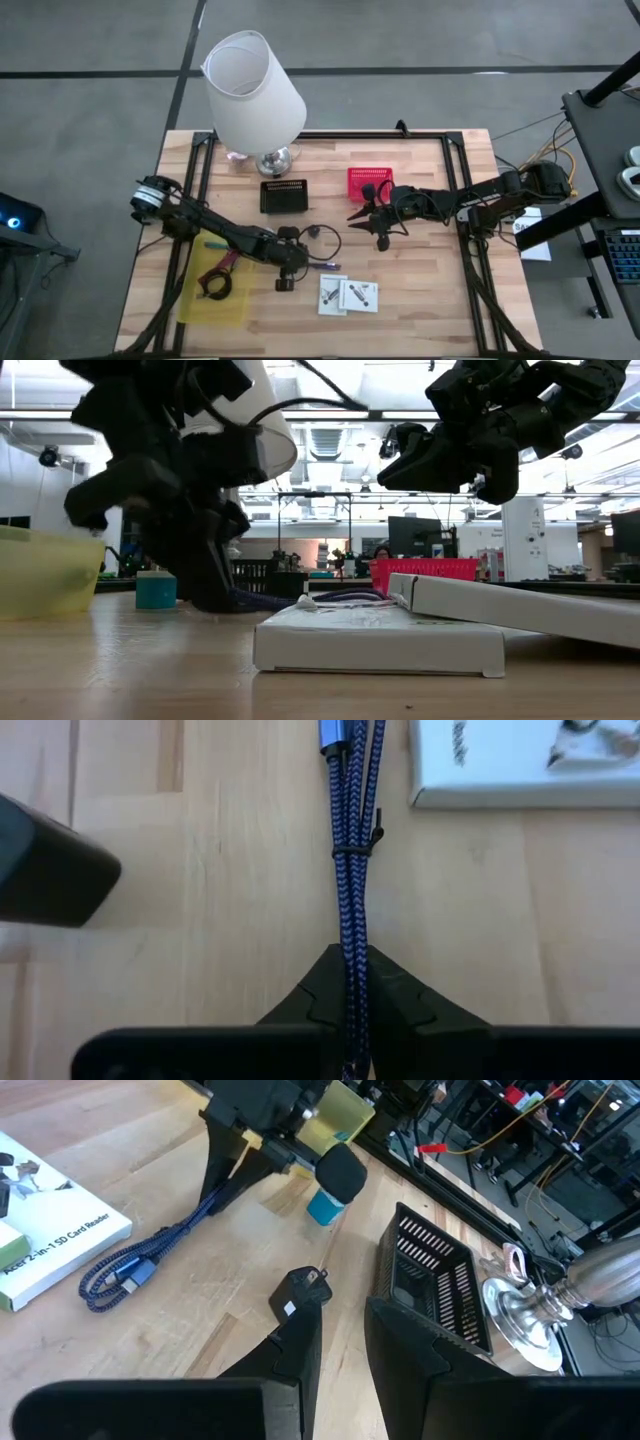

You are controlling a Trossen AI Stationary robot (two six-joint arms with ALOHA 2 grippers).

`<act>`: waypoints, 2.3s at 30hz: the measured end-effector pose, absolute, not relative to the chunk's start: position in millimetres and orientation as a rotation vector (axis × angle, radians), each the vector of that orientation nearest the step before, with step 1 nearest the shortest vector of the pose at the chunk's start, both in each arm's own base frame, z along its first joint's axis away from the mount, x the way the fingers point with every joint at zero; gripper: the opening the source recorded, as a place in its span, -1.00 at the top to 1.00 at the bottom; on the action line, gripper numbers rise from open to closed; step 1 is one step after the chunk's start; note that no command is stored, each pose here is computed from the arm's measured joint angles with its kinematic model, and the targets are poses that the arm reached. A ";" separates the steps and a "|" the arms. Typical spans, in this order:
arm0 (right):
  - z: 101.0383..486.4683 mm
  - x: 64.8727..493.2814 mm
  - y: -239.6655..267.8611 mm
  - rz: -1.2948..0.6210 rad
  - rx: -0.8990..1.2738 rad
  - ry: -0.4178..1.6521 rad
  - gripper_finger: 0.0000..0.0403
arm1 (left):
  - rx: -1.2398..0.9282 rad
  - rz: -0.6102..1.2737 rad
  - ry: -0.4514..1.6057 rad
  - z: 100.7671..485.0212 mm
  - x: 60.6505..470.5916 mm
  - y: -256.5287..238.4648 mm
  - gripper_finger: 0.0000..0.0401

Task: Pick and place items into bin
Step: Put the violet charger cable into the yellow bin

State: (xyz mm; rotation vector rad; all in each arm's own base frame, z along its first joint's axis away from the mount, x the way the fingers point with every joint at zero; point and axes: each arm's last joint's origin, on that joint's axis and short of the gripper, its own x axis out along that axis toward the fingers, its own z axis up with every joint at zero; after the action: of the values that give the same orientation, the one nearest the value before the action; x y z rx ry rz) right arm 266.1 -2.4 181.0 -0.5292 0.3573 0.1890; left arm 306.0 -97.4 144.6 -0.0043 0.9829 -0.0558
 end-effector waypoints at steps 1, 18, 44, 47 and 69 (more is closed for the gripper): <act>180.9 266.1 -2.4 0.189 -0.529 0.358 0.66 | -0.003 -0.055 0.989 148.0 306.7 -97.6 0.98; 180.8 266.0 -2.4 0.189 -0.529 0.359 0.66 | 0.049 -0.167 0.935 194.1 304.6 -101.3 0.99; 180.3 265.7 -2.4 0.190 -0.529 0.365 0.66 | -0.348 0.073 1.127 261.8 208.8 -86.8 0.99; 180.3 265.7 -2.5 0.190 -0.529 0.365 0.66 | -0.442 0.174 1.179 261.8 199.8 -83.9 0.99; 180.3 265.7 -2.4 0.191 -0.529 0.365 0.66 | -0.759 0.419 1.542 303.4 155.6 -92.1 0.99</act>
State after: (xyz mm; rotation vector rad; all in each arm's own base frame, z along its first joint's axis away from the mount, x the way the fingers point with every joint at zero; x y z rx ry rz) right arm 265.7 -2.4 180.3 -0.5286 0.3649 0.1911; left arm 155.6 -92.1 303.4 -0.7592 1.5421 0.4186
